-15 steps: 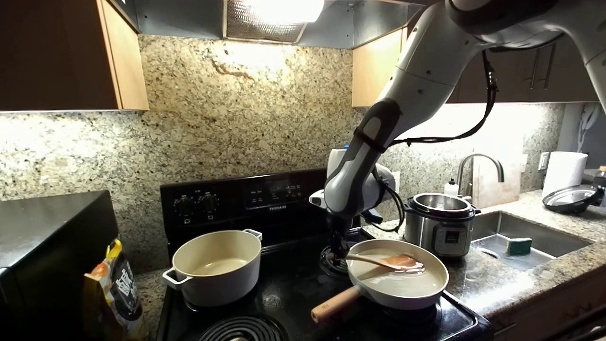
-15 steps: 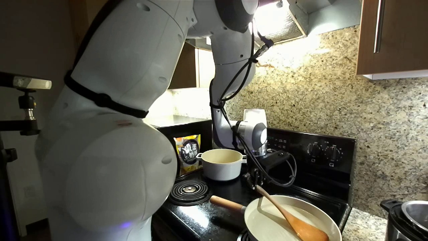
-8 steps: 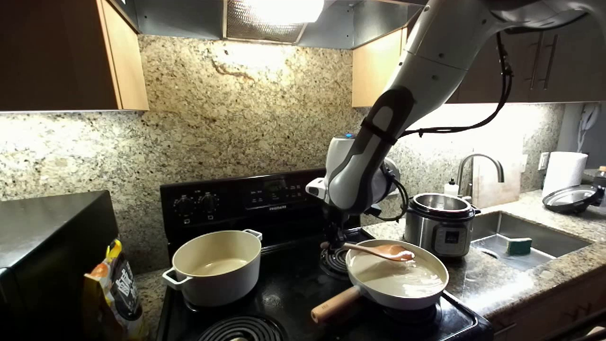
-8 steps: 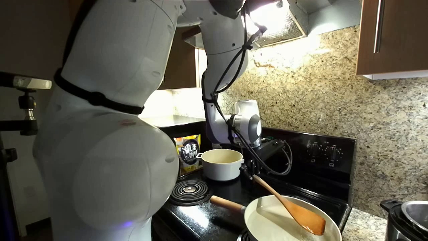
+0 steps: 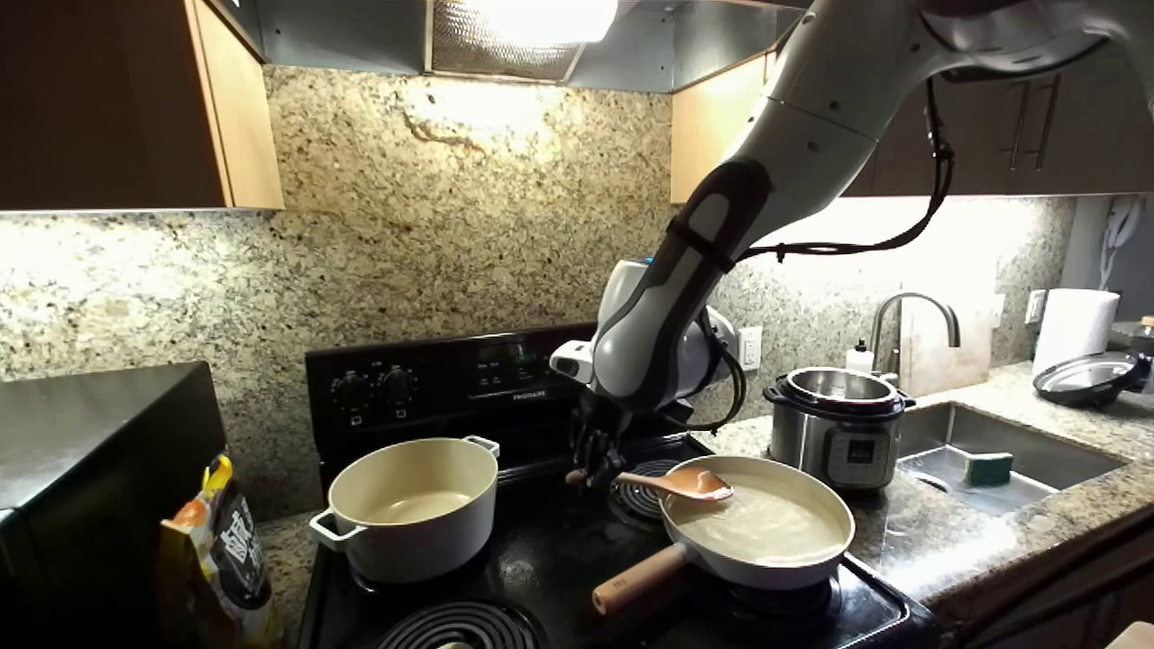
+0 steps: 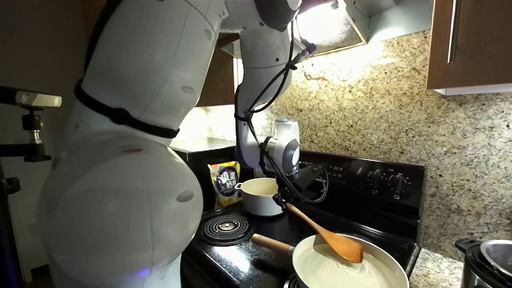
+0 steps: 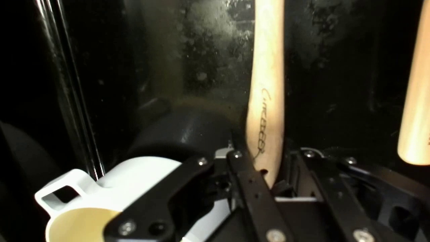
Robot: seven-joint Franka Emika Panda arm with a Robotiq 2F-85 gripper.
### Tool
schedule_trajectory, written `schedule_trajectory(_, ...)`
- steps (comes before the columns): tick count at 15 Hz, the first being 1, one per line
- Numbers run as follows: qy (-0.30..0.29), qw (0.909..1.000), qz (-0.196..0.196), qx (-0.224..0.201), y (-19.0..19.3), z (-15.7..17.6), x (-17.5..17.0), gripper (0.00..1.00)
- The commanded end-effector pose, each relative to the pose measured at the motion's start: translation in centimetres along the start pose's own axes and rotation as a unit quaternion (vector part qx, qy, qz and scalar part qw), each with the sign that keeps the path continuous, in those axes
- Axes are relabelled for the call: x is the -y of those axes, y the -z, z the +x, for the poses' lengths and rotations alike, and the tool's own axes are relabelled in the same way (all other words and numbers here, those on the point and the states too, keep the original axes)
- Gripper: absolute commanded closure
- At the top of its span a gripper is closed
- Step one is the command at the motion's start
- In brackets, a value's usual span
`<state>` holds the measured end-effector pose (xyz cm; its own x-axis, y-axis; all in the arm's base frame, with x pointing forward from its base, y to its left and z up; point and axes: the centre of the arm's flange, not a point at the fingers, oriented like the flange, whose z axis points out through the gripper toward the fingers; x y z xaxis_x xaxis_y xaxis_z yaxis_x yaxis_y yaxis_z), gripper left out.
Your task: Stir the pan with the wooden spoon
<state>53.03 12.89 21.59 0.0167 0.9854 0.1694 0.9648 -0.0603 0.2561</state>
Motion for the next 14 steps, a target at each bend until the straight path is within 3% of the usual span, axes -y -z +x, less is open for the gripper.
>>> schedule_trajectory(1,0.012,0.9967,0.011,-0.08,-1.1,-2.0,0.0,0.88)
schedule_trajectory(6,-0.021,0.9905,0.015,-0.135,-1.7,-3.6,2.5,0.88)
schedule_trajectory(14,-0.088,0.9781,-0.074,-0.174,0.6,-6.6,8.0,0.88)
